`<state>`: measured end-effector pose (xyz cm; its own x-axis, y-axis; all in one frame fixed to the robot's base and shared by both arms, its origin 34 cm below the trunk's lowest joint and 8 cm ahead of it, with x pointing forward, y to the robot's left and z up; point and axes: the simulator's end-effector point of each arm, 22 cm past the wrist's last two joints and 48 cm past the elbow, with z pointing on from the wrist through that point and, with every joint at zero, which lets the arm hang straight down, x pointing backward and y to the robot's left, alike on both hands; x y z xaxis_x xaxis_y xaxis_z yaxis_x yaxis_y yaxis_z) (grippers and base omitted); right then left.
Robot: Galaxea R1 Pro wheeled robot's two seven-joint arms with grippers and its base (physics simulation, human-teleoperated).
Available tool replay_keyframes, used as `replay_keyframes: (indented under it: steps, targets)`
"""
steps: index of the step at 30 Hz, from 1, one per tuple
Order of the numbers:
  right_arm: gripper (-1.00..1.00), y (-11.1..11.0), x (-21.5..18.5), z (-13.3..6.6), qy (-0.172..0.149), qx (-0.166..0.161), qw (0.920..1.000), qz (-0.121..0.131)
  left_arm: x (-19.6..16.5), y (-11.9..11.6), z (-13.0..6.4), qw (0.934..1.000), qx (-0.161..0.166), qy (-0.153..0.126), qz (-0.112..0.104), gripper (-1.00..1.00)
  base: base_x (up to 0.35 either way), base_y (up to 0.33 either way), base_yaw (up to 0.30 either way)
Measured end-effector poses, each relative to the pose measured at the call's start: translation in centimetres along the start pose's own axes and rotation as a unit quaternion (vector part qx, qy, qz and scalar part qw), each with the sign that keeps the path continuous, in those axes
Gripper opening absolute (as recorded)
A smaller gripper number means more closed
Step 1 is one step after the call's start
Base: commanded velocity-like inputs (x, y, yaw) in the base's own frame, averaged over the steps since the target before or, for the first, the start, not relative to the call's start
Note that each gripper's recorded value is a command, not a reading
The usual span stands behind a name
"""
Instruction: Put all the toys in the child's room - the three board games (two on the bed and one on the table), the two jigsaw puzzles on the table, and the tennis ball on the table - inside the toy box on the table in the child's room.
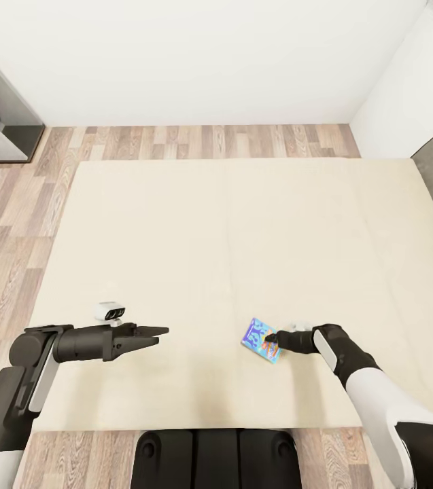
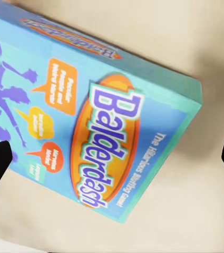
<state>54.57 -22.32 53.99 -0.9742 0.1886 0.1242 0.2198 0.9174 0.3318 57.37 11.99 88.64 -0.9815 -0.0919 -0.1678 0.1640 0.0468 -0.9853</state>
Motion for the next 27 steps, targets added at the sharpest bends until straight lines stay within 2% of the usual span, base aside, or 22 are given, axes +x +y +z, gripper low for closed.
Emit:
replay_keyframes:
  steps: [7,27]
  targets:
    - [1.0,0.1,-0.4,0.0,-0.004,0.0,1.0,-0.002,0.0,0.0,0.0,1.0,0.0,0.0,0.0,1.0,0.0,0.0,0.0]
    - [1.0,1.4,-1.9,0.3,-0.042,-0.008,0.9989,-0.018,0.0,0.0,0.0,1.0,-0.001,0.0,0.0,1.0,0.0,0.0,0.0]
